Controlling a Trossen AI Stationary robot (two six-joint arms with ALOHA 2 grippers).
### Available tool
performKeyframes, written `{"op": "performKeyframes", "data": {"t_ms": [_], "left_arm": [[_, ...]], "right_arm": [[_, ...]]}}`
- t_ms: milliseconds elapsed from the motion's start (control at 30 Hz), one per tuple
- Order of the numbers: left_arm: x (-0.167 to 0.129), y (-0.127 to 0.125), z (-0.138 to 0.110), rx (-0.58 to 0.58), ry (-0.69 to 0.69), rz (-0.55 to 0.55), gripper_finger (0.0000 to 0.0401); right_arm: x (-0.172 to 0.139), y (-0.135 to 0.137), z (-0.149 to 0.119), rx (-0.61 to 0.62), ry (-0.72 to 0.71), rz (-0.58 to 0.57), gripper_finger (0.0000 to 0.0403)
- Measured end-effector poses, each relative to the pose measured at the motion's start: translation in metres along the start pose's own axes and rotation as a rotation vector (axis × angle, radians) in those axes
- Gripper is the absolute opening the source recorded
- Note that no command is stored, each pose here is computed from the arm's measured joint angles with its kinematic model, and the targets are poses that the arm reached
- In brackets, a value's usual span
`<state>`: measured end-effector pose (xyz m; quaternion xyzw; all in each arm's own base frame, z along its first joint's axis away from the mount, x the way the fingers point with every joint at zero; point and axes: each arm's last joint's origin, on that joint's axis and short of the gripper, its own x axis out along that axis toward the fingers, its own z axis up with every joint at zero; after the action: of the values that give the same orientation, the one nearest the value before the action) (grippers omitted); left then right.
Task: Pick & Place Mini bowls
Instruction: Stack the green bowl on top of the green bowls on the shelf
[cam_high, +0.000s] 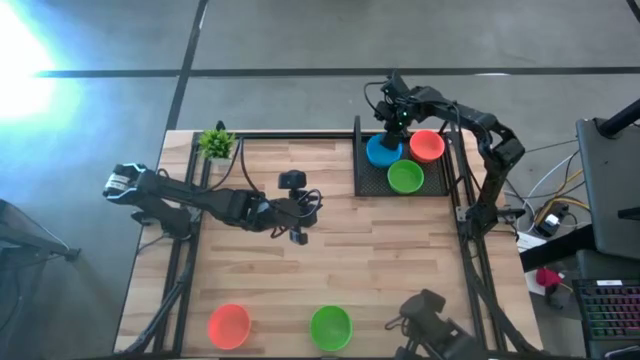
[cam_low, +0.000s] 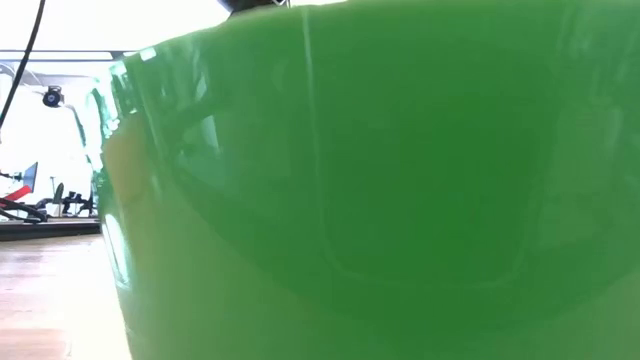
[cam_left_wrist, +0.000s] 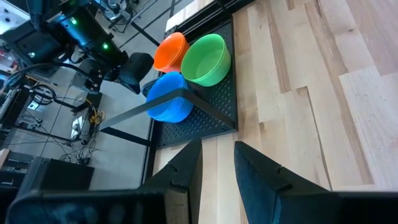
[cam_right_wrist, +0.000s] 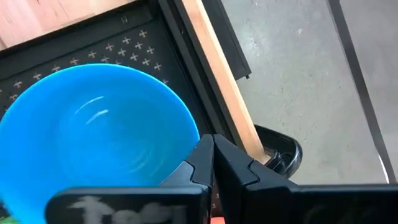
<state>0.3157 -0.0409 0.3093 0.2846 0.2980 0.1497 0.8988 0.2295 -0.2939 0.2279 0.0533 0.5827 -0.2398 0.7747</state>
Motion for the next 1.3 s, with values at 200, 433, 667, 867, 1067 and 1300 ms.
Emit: {"op": "performKeyframes", "data": {"t_ms": [200, 433, 667, 867, 1067, 1300], "left_arm": [[0.0, 0.0, -0.001, -0.016, 0.013, 0.003, 0.0092], [-0.001, -0.002, -0.003, -0.047, 0.03, -0.007, 0.0092], [0.001, -0.019, -0.012, -0.107, 0.013, -0.195, 0.0092], [-0.005, -0.042, -0.019, -0.127, 0.018, -0.279, 0.0092], [-0.013, -0.073, -0.015, -0.156, 0.002, -0.345, 0.0092], [-0.016, -0.107, -0.011, -0.263, 0.009, -0.406, 0.0092]], "right_arm": [[-0.036, -0.001, 0.006, 0.008, -0.07, -0.04, 0.0008], [-0.117, 0.027, 0.002, -0.031, -0.26, -0.113, 0.0008], [-0.183, 0.089, -0.014, -0.133, -0.437, -0.158, 0.0008], [-0.215, 0.14, -0.041, -0.223, -0.556, -0.088, 0.0008], [-0.225, 0.183, -0.071, -0.274, -0.616, -0.011, 0.0008], [-0.221, 0.224, -0.1, -0.311, -0.622, 0.081, 0.0008]]}}
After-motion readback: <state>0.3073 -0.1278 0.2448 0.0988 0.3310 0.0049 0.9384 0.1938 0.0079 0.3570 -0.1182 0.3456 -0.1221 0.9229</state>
